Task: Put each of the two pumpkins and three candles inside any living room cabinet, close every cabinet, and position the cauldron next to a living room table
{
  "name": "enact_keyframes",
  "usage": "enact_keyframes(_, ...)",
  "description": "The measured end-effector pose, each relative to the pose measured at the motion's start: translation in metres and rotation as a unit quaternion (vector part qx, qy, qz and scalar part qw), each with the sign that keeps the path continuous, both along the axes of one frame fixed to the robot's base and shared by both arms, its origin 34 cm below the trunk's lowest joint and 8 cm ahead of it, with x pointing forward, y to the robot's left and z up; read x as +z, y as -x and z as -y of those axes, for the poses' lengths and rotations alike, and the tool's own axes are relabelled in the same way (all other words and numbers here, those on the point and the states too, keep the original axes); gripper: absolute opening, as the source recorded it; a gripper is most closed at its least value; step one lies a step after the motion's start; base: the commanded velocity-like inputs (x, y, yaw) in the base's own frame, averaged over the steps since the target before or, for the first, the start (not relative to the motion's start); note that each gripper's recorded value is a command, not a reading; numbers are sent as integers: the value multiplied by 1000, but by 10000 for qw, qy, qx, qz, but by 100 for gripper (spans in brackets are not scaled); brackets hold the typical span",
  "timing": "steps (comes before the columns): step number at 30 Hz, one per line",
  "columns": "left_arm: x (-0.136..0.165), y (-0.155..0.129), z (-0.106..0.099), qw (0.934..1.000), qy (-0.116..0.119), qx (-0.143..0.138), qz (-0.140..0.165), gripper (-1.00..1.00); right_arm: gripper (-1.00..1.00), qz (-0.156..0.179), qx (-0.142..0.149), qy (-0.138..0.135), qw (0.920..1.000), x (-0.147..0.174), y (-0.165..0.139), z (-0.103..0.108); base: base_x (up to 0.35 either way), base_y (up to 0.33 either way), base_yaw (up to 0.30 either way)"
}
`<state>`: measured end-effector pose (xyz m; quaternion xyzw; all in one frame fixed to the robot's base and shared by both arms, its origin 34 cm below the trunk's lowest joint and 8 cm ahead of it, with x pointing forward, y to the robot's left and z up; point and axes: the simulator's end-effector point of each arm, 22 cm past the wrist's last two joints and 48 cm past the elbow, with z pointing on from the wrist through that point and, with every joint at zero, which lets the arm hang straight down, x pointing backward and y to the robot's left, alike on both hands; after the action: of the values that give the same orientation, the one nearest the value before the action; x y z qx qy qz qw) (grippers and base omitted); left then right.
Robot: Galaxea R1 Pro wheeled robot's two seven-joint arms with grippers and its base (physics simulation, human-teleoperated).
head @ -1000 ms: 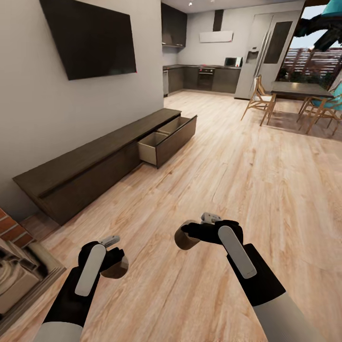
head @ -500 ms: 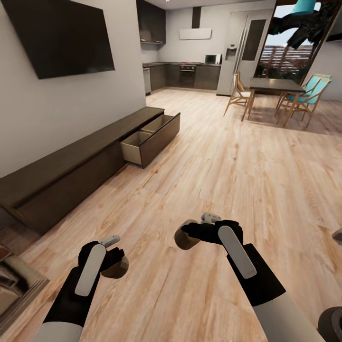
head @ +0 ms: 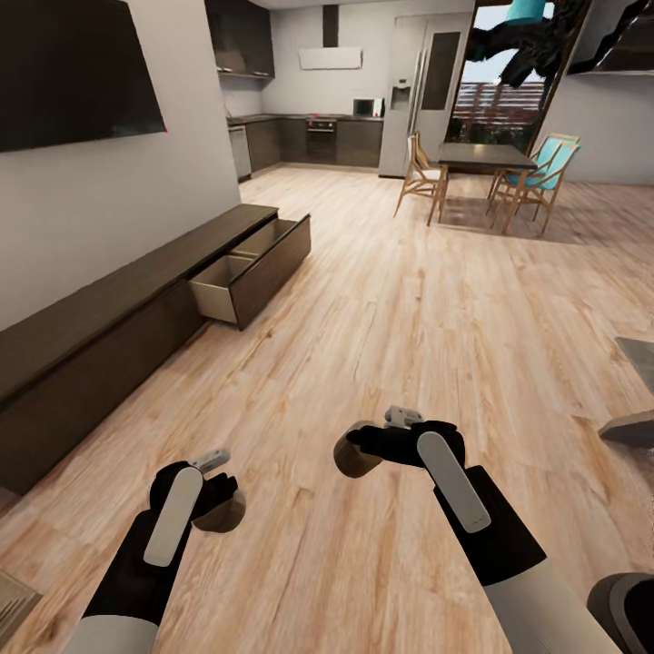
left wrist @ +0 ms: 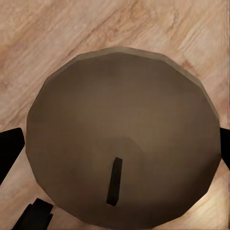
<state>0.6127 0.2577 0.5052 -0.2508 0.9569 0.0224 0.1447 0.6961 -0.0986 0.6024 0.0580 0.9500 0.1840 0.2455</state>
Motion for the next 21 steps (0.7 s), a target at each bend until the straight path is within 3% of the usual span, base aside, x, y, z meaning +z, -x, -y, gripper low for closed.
enact_keyframes(7, -3, 1, -1, 10000, -12, 1, -27, -100, -100, -23, 5, -29, 10000, -2, 0, -1, 322, 0, -186)
enact_keyframes(18, -4, 1, 3, 10000, -14, -58, -35, -100, -100, -59, -21, -109, 9999, -4, 1, -3, 323, 0, -24)
enact_keyframes(21, -5, 1, 7, 9999, -33, -136, -50, -100, -100, -67, -139, -108, 9998, -5, -3, 6, 323, 0, -83)
